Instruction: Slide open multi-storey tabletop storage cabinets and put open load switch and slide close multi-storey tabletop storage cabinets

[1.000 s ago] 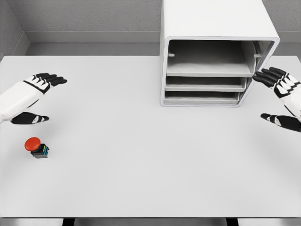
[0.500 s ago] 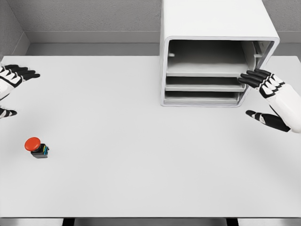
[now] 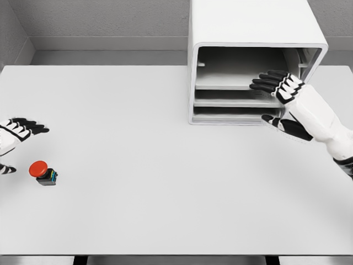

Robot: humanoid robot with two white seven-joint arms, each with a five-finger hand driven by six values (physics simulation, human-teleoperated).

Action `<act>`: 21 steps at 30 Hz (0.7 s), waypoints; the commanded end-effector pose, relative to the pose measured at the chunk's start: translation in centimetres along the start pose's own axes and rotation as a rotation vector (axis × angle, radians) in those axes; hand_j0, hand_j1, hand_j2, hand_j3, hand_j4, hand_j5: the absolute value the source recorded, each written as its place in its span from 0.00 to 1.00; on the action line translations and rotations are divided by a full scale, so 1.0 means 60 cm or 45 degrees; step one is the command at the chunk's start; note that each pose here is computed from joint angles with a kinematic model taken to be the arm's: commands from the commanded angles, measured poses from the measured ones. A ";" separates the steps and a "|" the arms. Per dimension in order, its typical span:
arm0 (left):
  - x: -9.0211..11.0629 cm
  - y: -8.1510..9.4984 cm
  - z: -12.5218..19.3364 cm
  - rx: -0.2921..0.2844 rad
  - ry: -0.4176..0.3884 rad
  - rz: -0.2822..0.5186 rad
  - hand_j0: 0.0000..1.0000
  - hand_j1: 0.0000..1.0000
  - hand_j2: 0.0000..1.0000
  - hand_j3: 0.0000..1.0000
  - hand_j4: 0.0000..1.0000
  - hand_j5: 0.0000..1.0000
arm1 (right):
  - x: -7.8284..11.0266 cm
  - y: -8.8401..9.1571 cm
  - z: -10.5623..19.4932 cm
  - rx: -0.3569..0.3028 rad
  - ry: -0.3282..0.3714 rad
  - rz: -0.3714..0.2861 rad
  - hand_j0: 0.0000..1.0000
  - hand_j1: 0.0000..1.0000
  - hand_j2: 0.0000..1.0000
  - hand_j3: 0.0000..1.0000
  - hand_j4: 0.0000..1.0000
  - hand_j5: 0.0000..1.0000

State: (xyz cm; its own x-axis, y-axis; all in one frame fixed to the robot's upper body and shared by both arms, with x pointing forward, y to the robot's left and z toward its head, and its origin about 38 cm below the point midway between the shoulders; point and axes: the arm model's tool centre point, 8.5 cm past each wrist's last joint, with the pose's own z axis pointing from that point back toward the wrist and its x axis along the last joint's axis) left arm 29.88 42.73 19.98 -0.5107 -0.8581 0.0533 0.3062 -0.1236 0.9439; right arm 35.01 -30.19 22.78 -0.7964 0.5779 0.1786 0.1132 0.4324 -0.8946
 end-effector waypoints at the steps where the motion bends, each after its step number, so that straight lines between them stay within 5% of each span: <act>1: 0.000 0.003 0.001 0.000 -0.003 0.000 1.00 1.00 1.00 1.00 1.00 1.00 | -0.007 0.052 0.010 0.067 0.040 -0.081 0.86 0.86 0.86 0.86 0.86 0.86; 11: 0.023 -0.039 -0.003 -0.090 -0.055 0.040 1.00 1.00 1.00 1.00 1.00 1.00 | -0.006 0.066 -0.012 0.046 0.022 -0.083 0.80 0.80 0.80 0.80 0.80 0.80; 21: 0.037 -0.042 -0.007 -0.095 -0.089 0.042 1.00 1.00 1.00 1.00 1.00 1.00 | -0.013 0.092 -0.043 0.115 -0.022 -0.099 0.81 0.81 0.81 0.81 0.81 0.81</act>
State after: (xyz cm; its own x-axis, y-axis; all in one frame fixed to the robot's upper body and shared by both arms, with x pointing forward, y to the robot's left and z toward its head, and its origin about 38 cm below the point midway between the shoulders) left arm 28.31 40.99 17.51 -0.5529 -0.8268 0.1032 0.3812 -0.1409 0.9137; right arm 38.01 -26.65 19.65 -0.8138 0.5375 0.2211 0.0255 0.4131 -0.9103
